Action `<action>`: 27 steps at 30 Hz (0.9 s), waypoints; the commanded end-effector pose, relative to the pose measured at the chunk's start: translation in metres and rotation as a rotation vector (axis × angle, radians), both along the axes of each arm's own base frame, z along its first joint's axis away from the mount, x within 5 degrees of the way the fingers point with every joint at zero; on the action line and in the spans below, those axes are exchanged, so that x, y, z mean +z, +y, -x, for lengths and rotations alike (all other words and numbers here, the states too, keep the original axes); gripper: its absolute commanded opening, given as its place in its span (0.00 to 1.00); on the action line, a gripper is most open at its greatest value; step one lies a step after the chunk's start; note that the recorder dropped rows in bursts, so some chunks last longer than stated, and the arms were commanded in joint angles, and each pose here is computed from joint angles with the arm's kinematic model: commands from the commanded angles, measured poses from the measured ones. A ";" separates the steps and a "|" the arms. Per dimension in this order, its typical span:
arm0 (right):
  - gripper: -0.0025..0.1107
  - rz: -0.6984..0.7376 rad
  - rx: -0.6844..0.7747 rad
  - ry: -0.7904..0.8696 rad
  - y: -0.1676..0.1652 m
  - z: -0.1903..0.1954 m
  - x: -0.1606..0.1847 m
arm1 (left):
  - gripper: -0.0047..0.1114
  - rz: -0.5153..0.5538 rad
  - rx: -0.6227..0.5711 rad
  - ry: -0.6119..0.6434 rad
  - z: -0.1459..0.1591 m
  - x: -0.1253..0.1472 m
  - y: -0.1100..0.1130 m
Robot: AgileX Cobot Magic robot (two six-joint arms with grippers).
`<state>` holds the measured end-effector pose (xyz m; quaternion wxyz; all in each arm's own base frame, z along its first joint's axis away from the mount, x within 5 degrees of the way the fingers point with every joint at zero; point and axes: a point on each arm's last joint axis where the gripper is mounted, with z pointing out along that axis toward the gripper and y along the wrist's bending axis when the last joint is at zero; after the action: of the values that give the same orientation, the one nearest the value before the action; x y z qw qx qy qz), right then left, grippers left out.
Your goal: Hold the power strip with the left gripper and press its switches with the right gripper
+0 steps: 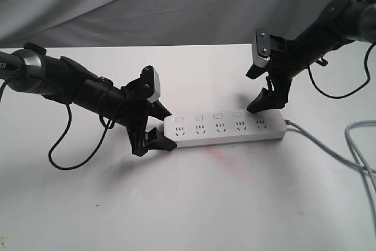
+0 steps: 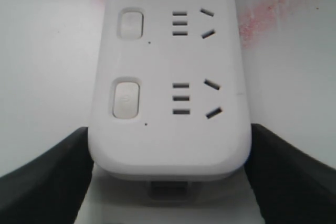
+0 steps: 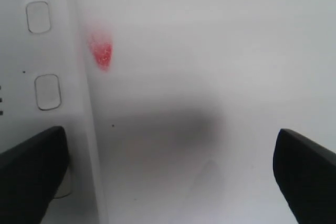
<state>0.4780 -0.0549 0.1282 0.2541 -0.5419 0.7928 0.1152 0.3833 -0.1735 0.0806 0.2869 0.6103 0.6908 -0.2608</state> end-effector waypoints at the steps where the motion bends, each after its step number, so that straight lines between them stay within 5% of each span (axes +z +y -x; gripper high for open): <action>1: 0.88 -0.056 -0.027 -0.062 0.004 -0.001 0.022 | 0.04 -0.046 0.007 -0.039 -0.004 -0.004 0.003; 10: 0.88 -0.290 -0.115 -0.173 0.019 -0.002 0.078 | 0.04 -0.046 0.007 -0.039 -0.004 -0.004 0.003; 27: 0.88 -0.475 -0.056 -0.081 0.034 0.012 0.104 | 0.04 -0.046 0.007 -0.039 -0.004 -0.004 0.003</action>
<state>0.4702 -0.0241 0.2172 0.4044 -0.4600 0.7468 0.2592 0.3833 -0.1735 0.0806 0.2869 0.6103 0.6908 -0.2608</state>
